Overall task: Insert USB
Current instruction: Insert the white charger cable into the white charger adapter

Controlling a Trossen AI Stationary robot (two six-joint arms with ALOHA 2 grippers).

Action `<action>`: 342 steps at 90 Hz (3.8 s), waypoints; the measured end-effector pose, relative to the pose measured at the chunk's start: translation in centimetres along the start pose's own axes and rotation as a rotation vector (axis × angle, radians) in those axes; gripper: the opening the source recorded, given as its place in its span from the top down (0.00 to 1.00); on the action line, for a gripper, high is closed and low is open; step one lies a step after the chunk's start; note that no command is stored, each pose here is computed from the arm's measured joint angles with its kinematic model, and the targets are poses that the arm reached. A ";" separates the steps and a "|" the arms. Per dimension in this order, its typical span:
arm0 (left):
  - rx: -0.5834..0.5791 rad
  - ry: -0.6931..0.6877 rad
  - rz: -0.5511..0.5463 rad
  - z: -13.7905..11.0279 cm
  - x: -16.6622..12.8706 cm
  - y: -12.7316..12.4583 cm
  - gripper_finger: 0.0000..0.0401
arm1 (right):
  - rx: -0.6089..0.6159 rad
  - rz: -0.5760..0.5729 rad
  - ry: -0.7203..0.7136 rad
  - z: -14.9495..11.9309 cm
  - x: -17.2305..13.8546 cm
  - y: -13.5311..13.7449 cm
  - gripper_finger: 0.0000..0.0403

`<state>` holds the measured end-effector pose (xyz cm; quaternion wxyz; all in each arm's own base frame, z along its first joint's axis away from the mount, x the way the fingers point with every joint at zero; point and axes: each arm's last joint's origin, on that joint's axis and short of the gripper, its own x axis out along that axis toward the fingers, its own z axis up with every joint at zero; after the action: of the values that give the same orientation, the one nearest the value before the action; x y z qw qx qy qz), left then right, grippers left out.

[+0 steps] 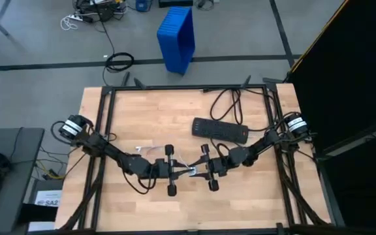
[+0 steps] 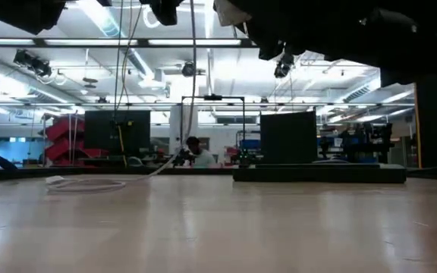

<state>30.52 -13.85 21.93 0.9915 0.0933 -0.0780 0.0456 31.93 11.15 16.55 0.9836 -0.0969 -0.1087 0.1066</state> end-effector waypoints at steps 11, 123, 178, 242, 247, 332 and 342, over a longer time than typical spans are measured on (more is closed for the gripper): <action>-0.002 0.000 0.004 0.1 0.0 0.0 0.99 | 0.001 -0.007 -0.006 0.1 0.0 0.0 0.72; 0.022 0.003 0.000 0.1 -0.1 -0.2 0.99 | 0.005 -0.010 -0.033 0.3 0.0 0.0 0.72; -0.010 0.022 0.017 -0.3 0.2 0.3 0.99 | 0.007 -0.008 -0.028 0.3 0.0 0.0 0.72; 0.003 0.053 0.088 -0.6 0.1 0.4 0.99 | 0.005 -0.010 -0.022 0.3 0.0 -0.1 0.72; 0.003 0.054 0.089 -0.6 0.1 0.4 0.99 | 0.005 -0.009 -0.022 0.3 0.0 -0.1 0.72; -0.032 0.046 0.061 -0.5 -0.2 -0.1 0.56 | -0.001 0.011 -0.057 0.6 -0.1 0.2 0.72; -0.019 0.031 0.058 -0.2 -0.4 -0.3 0.49 | 0.000 0.014 -0.063 0.7 -0.1 0.2 0.72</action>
<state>30.23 -14.11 21.58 0.9917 0.0809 -0.0657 0.0752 31.67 11.44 17.17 0.9789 -0.0941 -0.1388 0.1164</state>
